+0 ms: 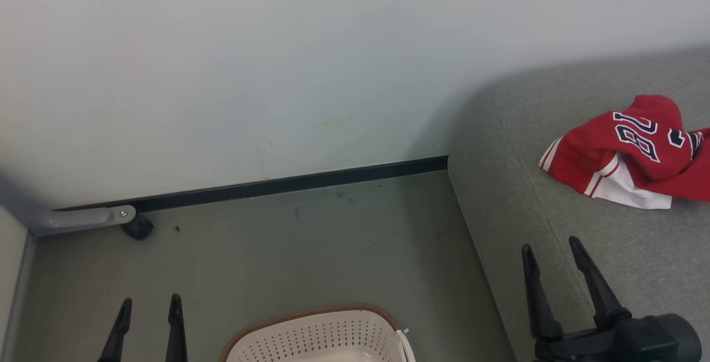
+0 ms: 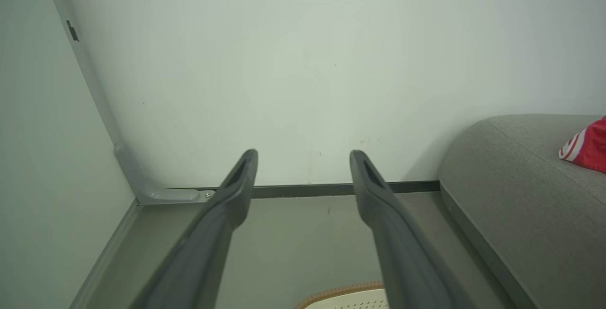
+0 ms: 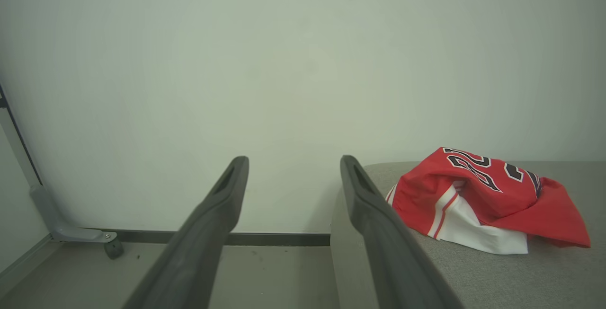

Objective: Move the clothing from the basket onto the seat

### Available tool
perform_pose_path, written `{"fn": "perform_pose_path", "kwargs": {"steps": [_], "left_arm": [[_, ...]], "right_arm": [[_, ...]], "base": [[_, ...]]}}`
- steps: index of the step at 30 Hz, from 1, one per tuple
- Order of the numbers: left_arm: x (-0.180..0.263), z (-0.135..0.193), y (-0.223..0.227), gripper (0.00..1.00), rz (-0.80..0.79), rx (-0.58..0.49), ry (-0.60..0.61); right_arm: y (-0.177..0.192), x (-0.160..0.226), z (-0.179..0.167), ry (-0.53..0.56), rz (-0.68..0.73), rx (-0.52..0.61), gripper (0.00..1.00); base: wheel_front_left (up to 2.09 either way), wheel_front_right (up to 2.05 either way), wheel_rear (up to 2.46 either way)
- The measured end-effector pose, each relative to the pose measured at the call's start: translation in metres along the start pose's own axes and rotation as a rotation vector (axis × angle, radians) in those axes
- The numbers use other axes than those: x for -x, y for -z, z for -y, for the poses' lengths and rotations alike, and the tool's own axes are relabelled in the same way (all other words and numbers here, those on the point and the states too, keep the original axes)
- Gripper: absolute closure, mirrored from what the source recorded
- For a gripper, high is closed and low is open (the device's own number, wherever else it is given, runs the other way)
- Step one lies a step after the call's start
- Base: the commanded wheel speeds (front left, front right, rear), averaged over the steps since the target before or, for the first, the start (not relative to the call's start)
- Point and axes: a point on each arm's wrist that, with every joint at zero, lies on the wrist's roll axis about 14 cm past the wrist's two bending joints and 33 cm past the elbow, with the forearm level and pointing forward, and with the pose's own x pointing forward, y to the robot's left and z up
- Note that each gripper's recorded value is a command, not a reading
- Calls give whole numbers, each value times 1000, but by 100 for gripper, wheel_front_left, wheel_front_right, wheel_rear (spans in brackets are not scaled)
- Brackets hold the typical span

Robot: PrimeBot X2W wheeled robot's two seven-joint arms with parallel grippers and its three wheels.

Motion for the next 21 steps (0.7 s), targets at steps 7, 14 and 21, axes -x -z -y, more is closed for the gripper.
{"fn": "perform_pose_path", "kwargs": {"steps": [7, 14, 21], "left_arm": [[-30, 11, 1, 0, -22, -35, 65], [-54, 28, 36, 0, -147, -109, 184], [-61, 45, 103, 0, -367, -199, 340]], "right_arm": [[-11, -27, 0, -15, 50, 12, 0], [-13, -58, 3, -29, 85, 32, 0], [-15, -97, 12, -30, 137, 58, 0]], "base": [[0, 0, 0], [0, 0, 0], [0, 0, 0]]}}
